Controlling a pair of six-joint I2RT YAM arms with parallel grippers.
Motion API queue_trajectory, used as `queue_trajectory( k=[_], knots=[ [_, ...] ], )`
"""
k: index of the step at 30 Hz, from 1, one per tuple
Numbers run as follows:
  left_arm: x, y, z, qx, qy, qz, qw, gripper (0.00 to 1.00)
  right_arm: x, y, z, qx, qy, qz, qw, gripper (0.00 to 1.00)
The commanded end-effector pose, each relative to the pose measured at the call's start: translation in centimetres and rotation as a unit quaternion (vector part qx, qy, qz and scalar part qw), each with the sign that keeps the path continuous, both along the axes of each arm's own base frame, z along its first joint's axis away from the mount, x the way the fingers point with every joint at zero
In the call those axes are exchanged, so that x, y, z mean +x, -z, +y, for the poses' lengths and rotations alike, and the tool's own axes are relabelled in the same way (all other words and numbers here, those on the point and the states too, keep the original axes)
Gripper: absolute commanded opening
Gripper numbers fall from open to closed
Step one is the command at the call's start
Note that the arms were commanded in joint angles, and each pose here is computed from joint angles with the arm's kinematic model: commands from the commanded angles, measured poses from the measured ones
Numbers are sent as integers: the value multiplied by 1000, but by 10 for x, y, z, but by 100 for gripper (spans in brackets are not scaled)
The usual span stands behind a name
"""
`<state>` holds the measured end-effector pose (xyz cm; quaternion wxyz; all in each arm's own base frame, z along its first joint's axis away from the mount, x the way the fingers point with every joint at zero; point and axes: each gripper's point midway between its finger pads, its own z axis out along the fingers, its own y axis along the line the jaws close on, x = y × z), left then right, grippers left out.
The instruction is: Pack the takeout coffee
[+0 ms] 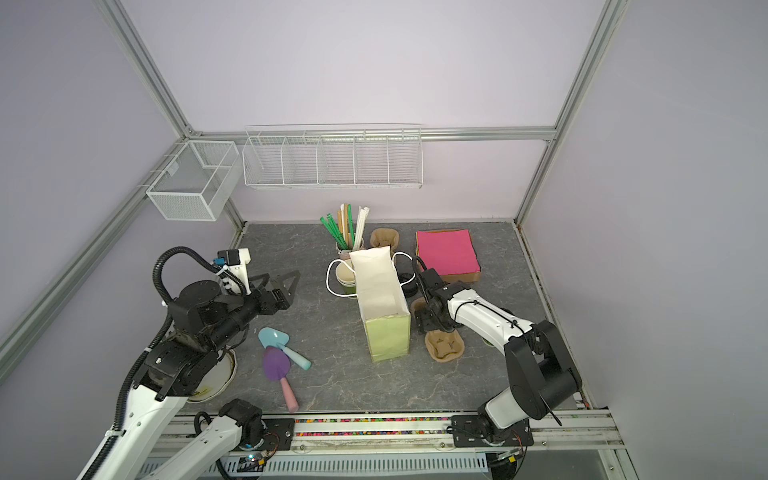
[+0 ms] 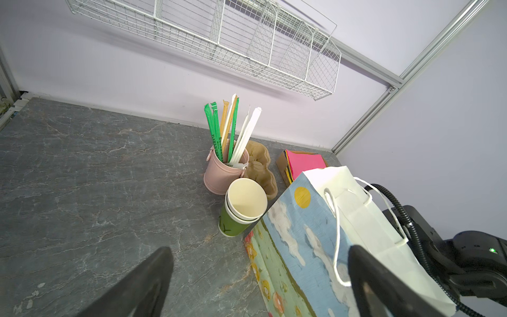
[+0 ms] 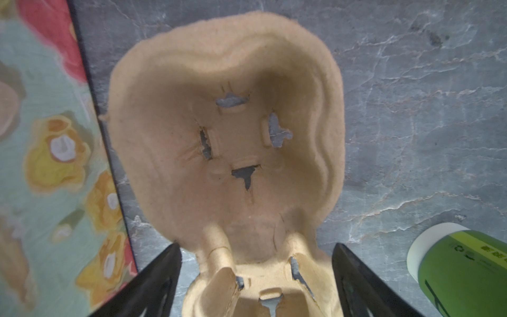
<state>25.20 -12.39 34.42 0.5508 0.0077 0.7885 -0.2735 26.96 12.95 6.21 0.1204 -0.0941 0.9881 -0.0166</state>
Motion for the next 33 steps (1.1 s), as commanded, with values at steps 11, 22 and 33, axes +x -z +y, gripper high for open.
queue_trajectory(
  k=[11, 22, 33],
  knots=[
    [2, 2, 2, 10, -2, -7, 1000, 99, -1, 14, -1, -22, -22, 15, 999, 89],
    [1, 1, 2, 10, -2, -10, 1000, 99, 0, -2, -5, -21, -9, -8, 1000, 88],
    [3, 0, 1, 10, -2, -12, 1000, 99, -8, -24, -2, 13, -6, -27, 1000, 88]
  ],
)
